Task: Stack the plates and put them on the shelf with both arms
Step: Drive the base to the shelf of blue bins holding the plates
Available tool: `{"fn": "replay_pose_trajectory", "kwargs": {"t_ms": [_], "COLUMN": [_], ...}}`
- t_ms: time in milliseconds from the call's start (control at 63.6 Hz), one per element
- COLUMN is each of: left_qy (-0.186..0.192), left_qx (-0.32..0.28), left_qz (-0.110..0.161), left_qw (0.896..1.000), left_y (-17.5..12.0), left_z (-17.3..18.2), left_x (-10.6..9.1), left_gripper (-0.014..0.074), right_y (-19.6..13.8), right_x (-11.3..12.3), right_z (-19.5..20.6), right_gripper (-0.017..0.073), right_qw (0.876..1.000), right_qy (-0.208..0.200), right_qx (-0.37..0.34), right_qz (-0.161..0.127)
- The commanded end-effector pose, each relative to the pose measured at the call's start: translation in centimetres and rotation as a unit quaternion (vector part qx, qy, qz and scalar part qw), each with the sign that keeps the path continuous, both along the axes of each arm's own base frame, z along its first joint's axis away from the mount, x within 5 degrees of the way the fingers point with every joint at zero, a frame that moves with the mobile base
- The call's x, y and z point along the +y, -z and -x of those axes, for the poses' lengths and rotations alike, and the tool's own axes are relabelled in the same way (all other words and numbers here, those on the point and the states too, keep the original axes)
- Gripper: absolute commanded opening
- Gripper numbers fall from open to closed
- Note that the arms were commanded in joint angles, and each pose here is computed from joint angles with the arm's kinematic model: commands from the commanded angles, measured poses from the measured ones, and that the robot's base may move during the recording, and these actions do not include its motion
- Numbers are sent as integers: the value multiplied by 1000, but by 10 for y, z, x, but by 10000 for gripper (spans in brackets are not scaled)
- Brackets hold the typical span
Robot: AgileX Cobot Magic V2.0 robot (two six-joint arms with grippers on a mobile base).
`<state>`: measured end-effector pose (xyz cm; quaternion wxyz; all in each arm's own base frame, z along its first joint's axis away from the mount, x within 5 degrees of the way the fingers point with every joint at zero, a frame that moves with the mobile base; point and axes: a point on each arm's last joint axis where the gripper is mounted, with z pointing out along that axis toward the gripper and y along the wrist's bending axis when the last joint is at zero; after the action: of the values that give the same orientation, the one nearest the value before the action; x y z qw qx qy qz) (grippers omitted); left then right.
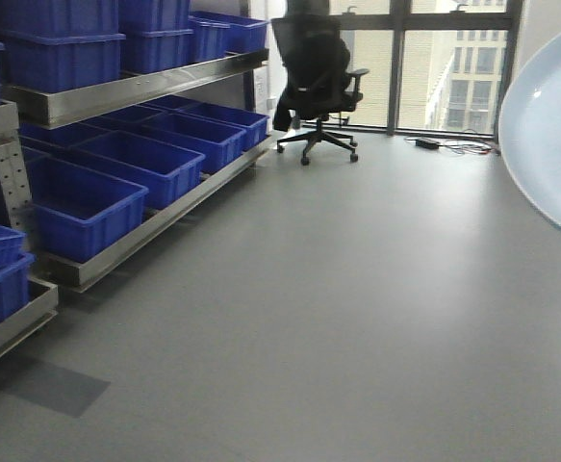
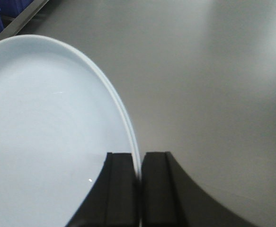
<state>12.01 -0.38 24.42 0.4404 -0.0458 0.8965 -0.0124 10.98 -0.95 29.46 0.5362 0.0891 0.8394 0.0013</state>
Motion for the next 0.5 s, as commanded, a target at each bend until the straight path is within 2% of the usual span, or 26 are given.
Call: {"fn": "replay_pose_trajectory", "kwargs": {"t_ms": [0,488], "left_qy": [3,3], "left_qx": [-40,-41], "left_qz": [6,6], "left_qw": [999,999], "left_y": [-12,-12], "left_z": [-7,-7], "left_x": [-1,-1], "left_gripper": [96,96], "right_y": [-19,-19], "right_x": [0,0], "right_z": [-3,-3], "right_gripper": [57,57], "right_qw": [998,998], "right_qy": [-2,-2], "right_qx": [-64,-64], "right_qz": [5,5]}}
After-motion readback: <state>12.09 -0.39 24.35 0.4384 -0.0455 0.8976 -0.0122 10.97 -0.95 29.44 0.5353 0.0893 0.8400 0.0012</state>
